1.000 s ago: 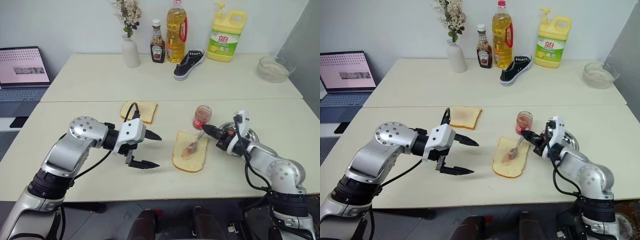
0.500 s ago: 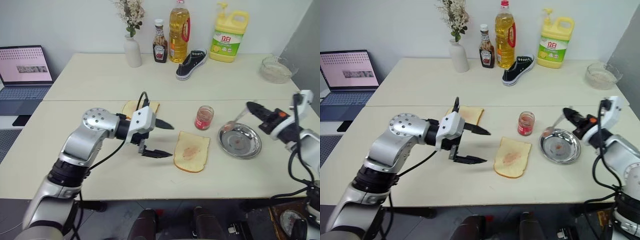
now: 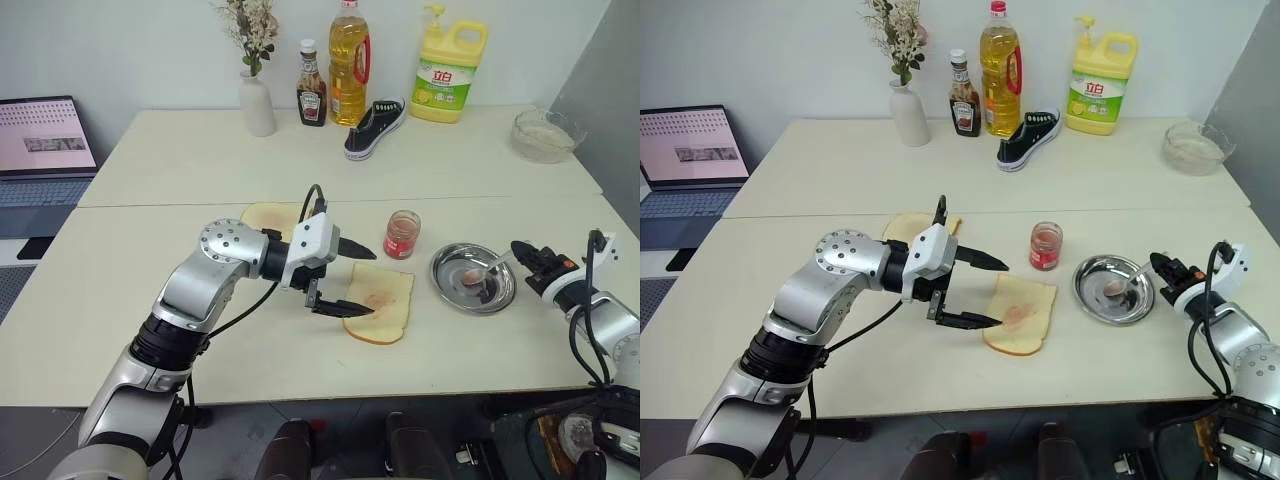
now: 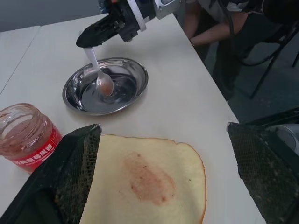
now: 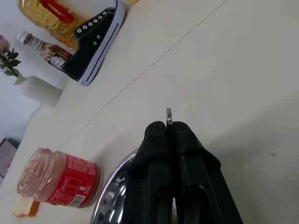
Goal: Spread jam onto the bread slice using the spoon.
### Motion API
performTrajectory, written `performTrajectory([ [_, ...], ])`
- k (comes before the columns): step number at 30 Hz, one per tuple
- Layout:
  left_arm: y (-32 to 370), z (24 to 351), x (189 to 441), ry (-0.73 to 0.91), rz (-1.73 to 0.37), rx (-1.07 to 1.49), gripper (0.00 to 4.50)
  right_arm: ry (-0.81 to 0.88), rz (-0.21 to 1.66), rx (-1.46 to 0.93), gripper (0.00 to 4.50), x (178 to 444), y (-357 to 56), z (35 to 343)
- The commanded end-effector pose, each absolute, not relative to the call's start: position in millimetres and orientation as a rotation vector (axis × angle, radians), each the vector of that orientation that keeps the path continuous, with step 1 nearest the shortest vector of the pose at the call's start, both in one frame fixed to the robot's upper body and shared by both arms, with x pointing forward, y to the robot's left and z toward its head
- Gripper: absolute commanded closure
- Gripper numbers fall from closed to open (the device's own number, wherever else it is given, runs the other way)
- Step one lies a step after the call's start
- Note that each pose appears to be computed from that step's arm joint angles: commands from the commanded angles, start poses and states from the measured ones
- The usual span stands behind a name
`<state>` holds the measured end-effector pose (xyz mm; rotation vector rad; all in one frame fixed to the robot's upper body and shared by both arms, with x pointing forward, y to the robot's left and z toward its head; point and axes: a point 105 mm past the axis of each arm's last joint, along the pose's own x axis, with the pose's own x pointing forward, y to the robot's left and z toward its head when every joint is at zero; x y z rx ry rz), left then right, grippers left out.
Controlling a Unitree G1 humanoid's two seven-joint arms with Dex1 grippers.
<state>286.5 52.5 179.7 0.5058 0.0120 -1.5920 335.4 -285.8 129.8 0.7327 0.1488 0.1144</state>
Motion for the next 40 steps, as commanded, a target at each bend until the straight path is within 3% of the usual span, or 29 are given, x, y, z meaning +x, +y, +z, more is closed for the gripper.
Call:
performTrajectory([
  [1,52,188,284,-0.032,-1.589,0.539,0.0,0.117,0.102,0.741,4.48,334,-294,131],
  [3,52,189,284,-0.034,-1.587,0.538,0.0,0.123,0.09,0.756,4.48,333,-296,127],
  [6,52,189,284,-0.033,-1.585,0.538,0.0,0.125,0.081,0.767,3.81,332,-299,124],
  [17,50,191,287,-0.048,-1.567,0.537,0.0,0.098,0.05,0.744,0.02,330,-311,132],
  [21,57,190,290,-0.035,-1.545,0.546,0.0,0.085,0.022,0.671,0.02,326,-326,145],
  [26,80,188,300,0.035,-1.464,0.574,0.0,0.189,-0.01,0.213,0.02,315,-342,160],
  [31,128,194,320,0.096,-1.269,0.594,0.0,0.169,0.345,-0.114,0.02,307,-285,216],
  [36,156,206,320,0.113,-1.162,0.548,0.0,0.359,0.763,-0.308,0.02,266,-221,198],
  [40,163,200,308,0.166,-1.159,0.539,0.0,0.424,0.813,-0.35,0.02,260,-215,185],
])
